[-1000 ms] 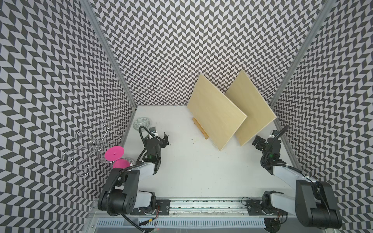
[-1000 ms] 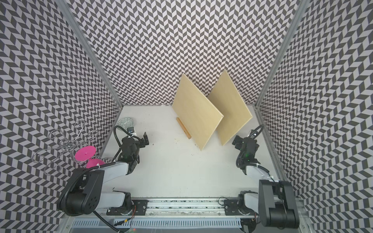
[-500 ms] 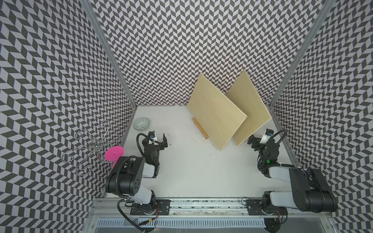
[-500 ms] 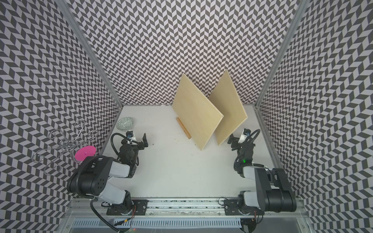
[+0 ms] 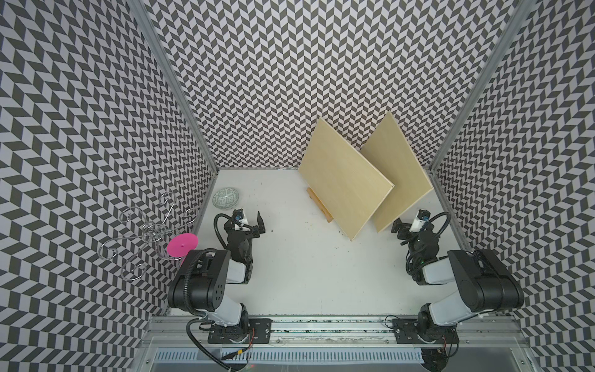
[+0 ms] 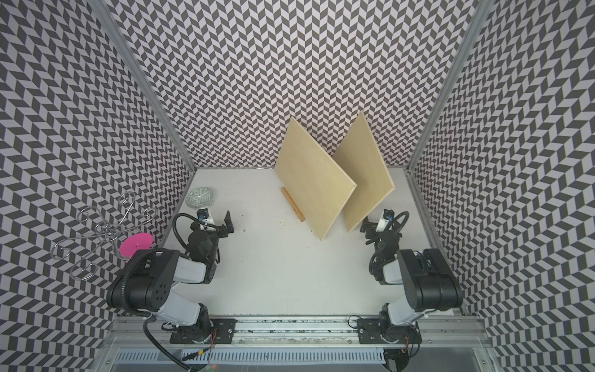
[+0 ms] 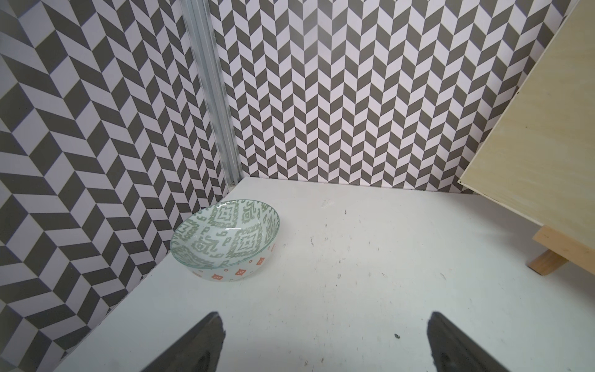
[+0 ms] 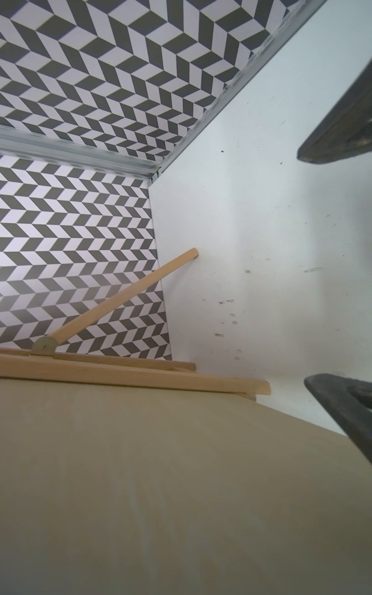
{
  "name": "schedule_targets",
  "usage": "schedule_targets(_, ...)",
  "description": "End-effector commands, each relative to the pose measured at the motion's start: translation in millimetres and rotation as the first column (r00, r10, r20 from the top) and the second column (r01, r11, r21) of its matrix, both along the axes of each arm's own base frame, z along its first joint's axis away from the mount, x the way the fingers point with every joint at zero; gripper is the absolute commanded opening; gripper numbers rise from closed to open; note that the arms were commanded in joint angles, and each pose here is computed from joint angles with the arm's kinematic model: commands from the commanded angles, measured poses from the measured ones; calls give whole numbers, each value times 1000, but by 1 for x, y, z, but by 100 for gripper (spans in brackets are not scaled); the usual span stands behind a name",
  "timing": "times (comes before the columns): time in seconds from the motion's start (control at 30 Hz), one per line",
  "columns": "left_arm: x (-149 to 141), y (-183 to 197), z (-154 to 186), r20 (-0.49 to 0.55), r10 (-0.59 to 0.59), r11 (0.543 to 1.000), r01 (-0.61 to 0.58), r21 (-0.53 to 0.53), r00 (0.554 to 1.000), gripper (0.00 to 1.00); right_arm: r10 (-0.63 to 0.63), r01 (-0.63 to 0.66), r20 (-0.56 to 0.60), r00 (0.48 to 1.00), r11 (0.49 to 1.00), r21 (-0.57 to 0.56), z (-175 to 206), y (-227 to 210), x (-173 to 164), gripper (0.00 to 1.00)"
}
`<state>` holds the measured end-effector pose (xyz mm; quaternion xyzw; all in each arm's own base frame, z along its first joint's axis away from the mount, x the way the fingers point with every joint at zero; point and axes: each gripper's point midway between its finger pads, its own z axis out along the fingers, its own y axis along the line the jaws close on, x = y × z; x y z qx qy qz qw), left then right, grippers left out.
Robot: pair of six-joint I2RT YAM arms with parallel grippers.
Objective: Assemble the easel
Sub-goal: Reset both arms
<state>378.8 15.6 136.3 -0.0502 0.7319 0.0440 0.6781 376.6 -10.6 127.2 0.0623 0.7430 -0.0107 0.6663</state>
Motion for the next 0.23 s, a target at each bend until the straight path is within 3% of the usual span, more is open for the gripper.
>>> schedule_targets(0.0, 3, -1, 11, 40, -2, 1000, 2, -3, 999, 100, -5, 6, 89, 996, 1000, -15, 27, 1, 5, 99)
schedule_targets(0.2, 1, 1, 12, 45, 5, 1000, -5, -7, 999, 100, -6, 8, 94, 996, 1000, -15, 28, 1, 5, 99)
